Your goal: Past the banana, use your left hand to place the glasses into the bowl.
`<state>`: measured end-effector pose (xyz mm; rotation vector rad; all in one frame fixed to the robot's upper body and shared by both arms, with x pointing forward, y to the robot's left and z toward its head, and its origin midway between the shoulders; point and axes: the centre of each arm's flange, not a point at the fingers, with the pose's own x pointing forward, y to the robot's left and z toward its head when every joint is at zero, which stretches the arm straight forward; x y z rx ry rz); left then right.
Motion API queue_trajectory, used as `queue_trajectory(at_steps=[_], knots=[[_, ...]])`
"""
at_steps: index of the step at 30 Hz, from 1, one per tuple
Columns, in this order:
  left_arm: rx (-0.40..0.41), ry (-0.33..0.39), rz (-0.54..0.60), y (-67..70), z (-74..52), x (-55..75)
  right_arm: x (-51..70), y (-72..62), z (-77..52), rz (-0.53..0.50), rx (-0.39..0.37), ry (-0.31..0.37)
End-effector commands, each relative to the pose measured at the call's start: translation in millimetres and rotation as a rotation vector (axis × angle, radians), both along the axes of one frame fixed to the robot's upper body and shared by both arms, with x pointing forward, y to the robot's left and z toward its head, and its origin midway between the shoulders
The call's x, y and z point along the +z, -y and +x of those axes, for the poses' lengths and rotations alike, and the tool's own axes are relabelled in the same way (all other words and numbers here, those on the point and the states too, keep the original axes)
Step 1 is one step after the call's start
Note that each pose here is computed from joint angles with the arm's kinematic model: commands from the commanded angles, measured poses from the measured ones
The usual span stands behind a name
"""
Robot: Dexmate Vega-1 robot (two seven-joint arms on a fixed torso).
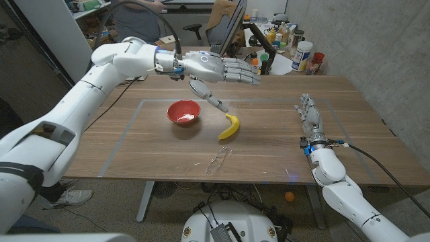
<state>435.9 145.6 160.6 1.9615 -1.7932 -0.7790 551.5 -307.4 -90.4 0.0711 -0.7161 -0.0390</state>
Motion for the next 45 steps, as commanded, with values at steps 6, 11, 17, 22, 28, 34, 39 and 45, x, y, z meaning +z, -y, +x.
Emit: queue_trajectory(at_steps=[6, 11, 17, 22, 28, 34, 39, 45], knots=[[-0.049, 0.248, 0.197, -8.4, -29.8, -6.8, 5.6, -9.8, 15.5, -0.009, 0.016, -0.010], [-0.057, 0.285, 0.248, -6.2, -35.4, -10.9, 7.1, -14.7, 18.4, -0.016, 0.020, -0.015], [-0.055, 0.326, 0.293, -2.9, -39.5, -12.7, 6.0, -16.4, 19.6, -0.014, 0.018, -0.020], [-0.056, 0.389, 0.319, -2.2, -41.7, -13.5, 2.9, -14.0, 17.6, -0.009, 0.013, -0.020], [-0.064, 0.461, 0.358, -1.6, -41.1, -15.8, 1.2, -10.0, 15.4, -0.004, 0.005, -0.019], [-0.059, 0.507, 0.382, -0.9, -31.9, -17.6, 0.3, -8.2, 15.5, -0.005, 0.004, -0.021], [-0.053, 0.521, 0.391, 1.9, -20.9, -19.7, -1.5, -6.6, 17.9, -0.005, 0.004, -0.028], [-0.076, 0.542, 0.408, 8.4, -12.8, -24.3, -2.3, -5.0, 21.0, -0.009, 0.002, -0.032]])
